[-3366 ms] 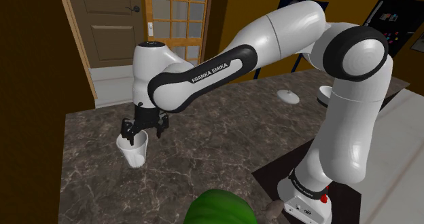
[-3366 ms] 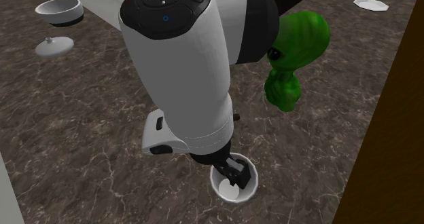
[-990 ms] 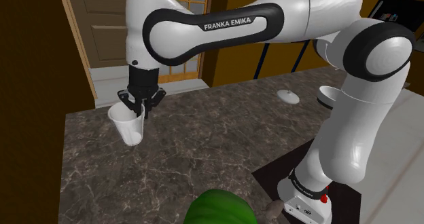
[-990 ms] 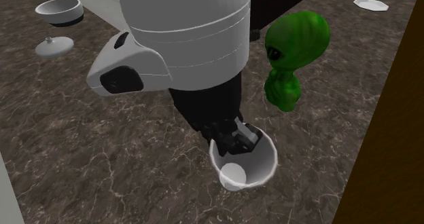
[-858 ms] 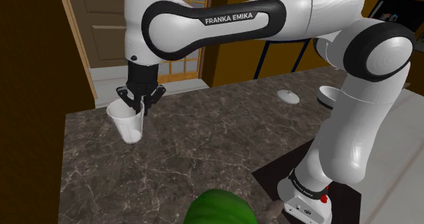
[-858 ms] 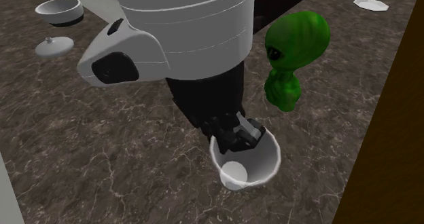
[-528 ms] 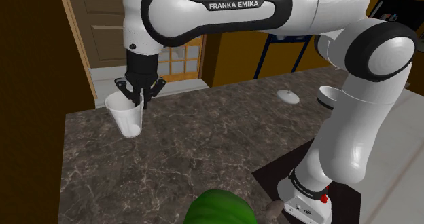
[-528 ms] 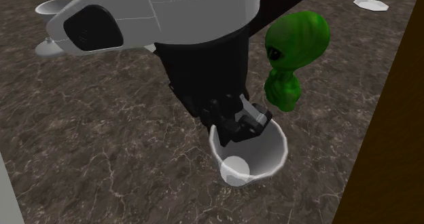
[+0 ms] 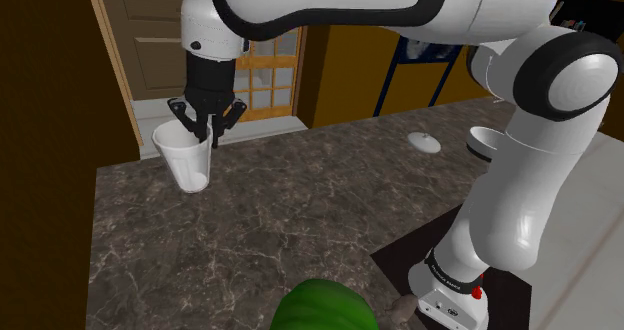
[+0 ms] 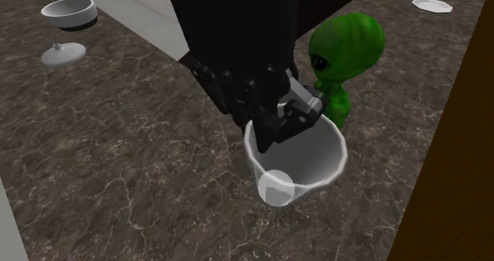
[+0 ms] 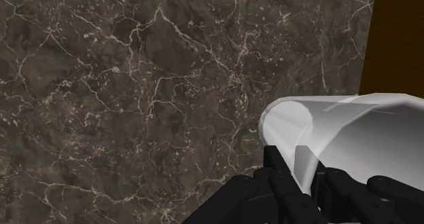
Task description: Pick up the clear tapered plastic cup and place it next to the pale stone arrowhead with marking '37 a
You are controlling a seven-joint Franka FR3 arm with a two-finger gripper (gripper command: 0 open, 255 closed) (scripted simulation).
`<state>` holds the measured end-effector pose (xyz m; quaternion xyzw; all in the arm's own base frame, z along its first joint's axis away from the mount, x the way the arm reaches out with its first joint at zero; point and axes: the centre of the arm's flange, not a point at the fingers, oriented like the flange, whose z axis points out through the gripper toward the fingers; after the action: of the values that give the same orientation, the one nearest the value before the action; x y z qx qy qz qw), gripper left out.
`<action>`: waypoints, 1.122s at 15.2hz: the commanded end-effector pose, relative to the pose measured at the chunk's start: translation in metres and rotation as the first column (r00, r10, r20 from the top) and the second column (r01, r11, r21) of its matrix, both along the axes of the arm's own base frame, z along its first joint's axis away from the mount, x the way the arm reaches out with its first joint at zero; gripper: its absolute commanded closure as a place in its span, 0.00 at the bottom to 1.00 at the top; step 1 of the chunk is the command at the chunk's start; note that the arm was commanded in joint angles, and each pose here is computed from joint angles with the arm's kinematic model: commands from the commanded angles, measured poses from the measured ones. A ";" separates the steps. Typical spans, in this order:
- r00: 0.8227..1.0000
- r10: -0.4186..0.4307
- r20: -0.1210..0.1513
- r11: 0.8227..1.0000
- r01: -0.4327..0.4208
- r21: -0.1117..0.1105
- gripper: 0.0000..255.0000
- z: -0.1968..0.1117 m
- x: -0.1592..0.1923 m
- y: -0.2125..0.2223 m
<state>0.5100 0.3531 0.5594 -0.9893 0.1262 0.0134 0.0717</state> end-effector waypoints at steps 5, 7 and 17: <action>1.000 0.000 0.000 1.000 0.000 0.000 1.00 0.002 -0.071 -0.015; 1.000 0.000 0.000 1.000 0.000 0.000 1.00 0.002 -0.096 -0.021; 1.000 0.000 0.000 1.000 0.000 0.000 1.00 0.003 -0.225 -0.049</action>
<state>0.2987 0.3087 0.5587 -0.9894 0.1258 0.0131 0.0713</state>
